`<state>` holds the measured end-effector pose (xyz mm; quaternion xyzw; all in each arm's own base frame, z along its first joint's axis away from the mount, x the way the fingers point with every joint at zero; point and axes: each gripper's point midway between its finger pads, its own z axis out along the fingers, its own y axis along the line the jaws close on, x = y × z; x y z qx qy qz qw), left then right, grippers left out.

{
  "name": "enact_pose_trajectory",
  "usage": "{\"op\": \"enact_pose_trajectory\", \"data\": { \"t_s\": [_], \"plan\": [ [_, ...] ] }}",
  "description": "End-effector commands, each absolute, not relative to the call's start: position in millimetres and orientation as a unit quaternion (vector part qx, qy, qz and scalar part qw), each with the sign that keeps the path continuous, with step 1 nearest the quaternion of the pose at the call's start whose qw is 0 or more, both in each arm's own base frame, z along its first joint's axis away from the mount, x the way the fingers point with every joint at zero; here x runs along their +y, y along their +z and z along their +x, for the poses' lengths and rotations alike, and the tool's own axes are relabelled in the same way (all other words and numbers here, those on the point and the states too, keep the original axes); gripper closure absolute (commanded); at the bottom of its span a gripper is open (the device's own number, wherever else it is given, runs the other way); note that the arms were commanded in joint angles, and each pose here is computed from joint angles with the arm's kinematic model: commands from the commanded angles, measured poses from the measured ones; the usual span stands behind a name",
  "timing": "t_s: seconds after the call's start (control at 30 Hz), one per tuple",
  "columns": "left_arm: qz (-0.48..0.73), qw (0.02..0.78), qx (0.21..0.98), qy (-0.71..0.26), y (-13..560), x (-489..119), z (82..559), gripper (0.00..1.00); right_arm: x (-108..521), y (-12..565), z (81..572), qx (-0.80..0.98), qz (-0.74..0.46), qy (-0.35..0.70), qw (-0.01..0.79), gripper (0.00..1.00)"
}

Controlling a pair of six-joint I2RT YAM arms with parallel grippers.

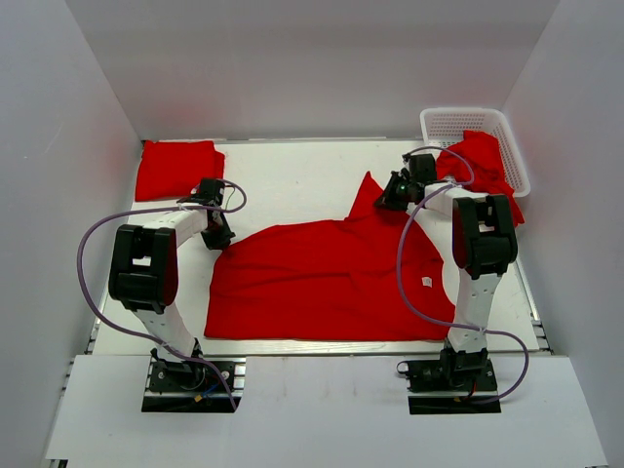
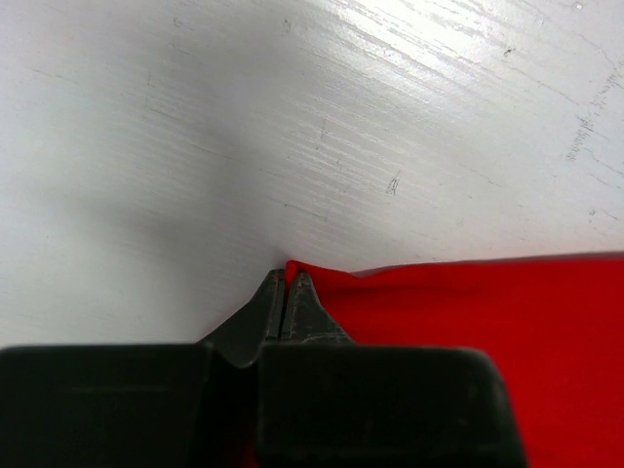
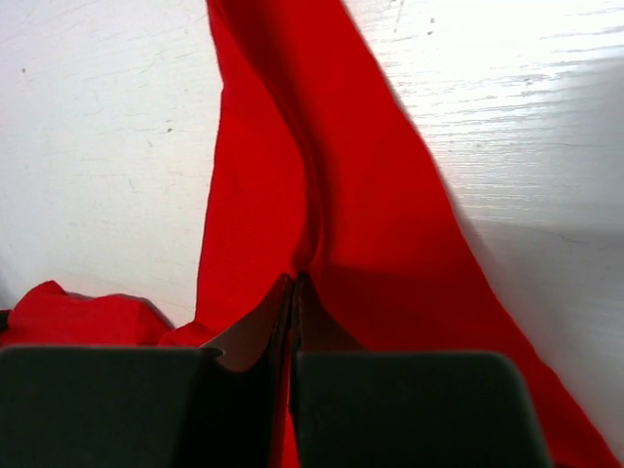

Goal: Fold and stack the t-shirts
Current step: Grap the side of the flattened tshirt furthest away from the robot with both arms

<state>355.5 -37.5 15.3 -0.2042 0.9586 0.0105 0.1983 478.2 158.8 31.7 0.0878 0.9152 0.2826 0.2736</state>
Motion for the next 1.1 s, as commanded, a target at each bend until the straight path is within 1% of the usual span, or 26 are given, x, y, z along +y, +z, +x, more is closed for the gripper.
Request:
{"op": "enact_pose_trajectory", "data": {
  "t_s": [0.0, 0.1, 0.13, 0.2, 0.23, 0.27, 0.33, 0.5, 0.53, 0.57, 0.6, 0.77, 0.83, 1.07],
  "plan": [
    [-0.201, 0.203, 0.958, 0.019, 23.6, -34.4, 355.8, 1.0, 152.9, 45.4, 485.3, 0.914, 0.084, 0.27, 0.292, 1.0],
    [-0.206, 0.209, 0.956, 0.016, 31.3, -34.7, 355.5, 1.0, 153.3, 50.7, 478.0, 0.914, 0.081, 0.268, 0.293, 1.0],
    [-0.206, 0.209, 0.956, 0.016, 33.3, -34.8, 356.0, 1.0, 153.5, 64.3, 476.8, 0.91, 0.079, 0.269, 0.305, 1.0],
    [-0.212, 0.216, 0.953, 0.017, 37.6, -33.7, 357.3, 1.0, 151.2, 58.6, 462.3, 0.914, 0.096, 0.265, 0.292, 1.0],
    [-0.212, 0.223, 0.951, 0.015, 42.8, -33.8, 358.4, 1.0, 153.1, 79.9, 461.0, 0.904, 0.097, 0.277, 0.312, 1.0],
    [-0.213, 0.233, 0.949, 0.011, 47.2, -34.2, 361.7, 1.0, 150.1, 65.1, 443.8, 0.91, 0.109, 0.272, 0.292, 1.0],
    [-0.213, 0.233, 0.949, 0.011, 47.3, -34.2, 361.7, 1.0, 146.7, 80.7, 432.9, 0.904, 0.115, 0.272, 0.31, 1.0],
    [-0.209, 0.241, 0.948, 0.007, 53.6, -37.6, 362.6, 1.0, 144.3, 93.6, 396.7, 0.896, 0.123, 0.279, 0.322, 1.0],
    [-0.209, 0.25, 0.945, 0.004, 57.6, -38.1, 365.6, 1.0, 144.8, 95.0, 392.1, 0.897, 0.12, 0.278, 0.323, 1.0],
    [-0.203, 0.257, 0.945, 0.003, 58.9, -38.0, 369.0, 1.0, 140.6, 105.9, 388.8, 0.894, 0.117, 0.269, 0.339, 1.0],
    [-0.202, 0.268, 0.942, -0.005, 66.3, -39.6, 368.8, 1.0, 138.1, 99.3, 379.1, 0.899, 0.12, 0.263, 0.328, 1.0],
    [-0.181, 0.308, 0.933, -0.031, 85.9, -45.0, 374.2, 1.0, 133.5, 122.8, 360.9, 0.893, 0.119, 0.258, 0.349, 1.0],
    [-0.179, 0.312, 0.932, -0.036, 89.7, -46.3, 371.9, 1.0, 130.4, 133.0, 358.8, 0.89, 0.115, 0.254, 0.361, 1.0],
    [-0.182, 0.329, 0.926, -0.033, 100.9, -42.5, 367.6, 1.0, 128.3, 151.6, 336.4, 0.893, 0.105, 0.238, 0.367, 1.0]
  ]
}}
